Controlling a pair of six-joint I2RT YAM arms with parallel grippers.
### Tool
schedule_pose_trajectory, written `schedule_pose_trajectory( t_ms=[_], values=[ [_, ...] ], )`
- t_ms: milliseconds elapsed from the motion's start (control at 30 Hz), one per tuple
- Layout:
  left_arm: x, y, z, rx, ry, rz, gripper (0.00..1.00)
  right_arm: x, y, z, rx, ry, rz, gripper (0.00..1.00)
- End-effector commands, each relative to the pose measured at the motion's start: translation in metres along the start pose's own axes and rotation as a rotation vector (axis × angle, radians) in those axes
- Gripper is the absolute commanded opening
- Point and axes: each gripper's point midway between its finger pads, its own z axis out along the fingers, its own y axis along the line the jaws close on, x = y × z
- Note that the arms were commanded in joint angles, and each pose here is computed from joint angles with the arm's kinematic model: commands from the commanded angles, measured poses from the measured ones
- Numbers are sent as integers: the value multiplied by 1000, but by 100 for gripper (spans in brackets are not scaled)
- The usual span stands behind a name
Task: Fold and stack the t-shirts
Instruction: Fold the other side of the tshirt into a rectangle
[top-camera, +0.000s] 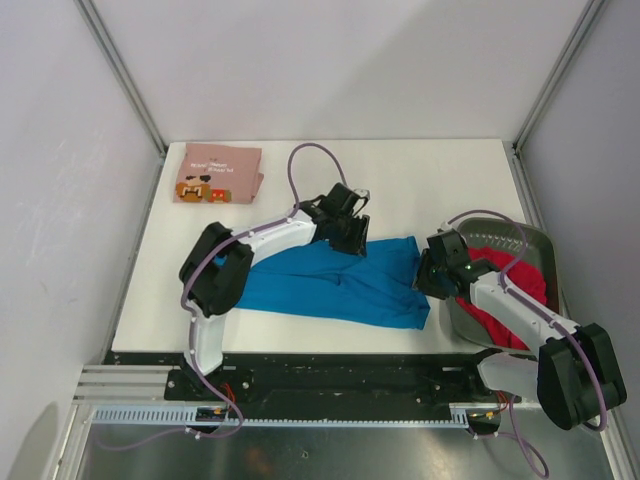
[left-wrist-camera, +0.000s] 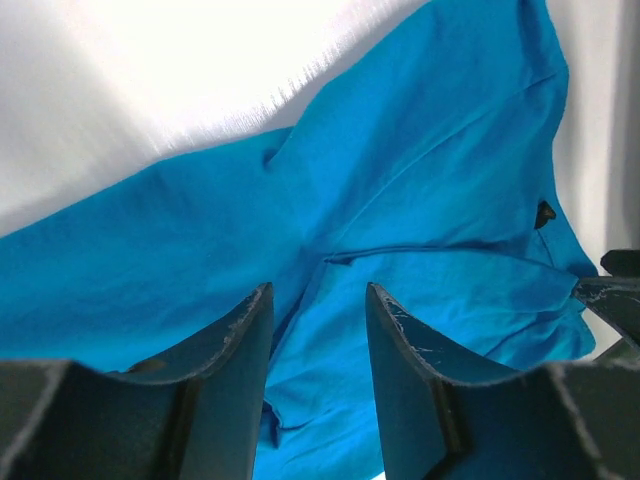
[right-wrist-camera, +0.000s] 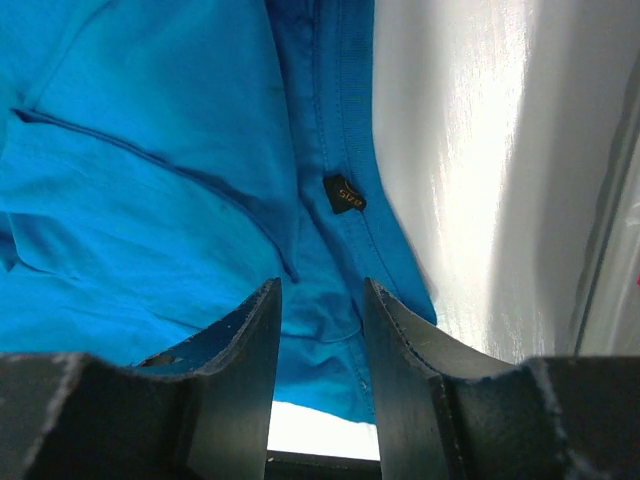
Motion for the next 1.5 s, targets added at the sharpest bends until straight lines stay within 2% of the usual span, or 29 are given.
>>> schedule_pose_trajectory(
  t_ms=[0,633,967,1067,1267,1467],
  values=[
    [-13,-13,0,44,-20,36,47,-6,11,-3,-55,-25,21,43],
    [9,-23,22,79,57,39,46,5,15,10,-59,6,6,41],
    [15,-26,22,88,73,38,39,7,16,17,-57,16,1,29],
    [16,-26,21,87,72,36,34,7,17,18,-58,17,0,22],
    [12,-27,10,80,46,39,14,9,22,15,-81,23,-4,2],
    [10,-24,-6,54,13,40,3,12,34,1,-140,22,-11,0]
  ],
)
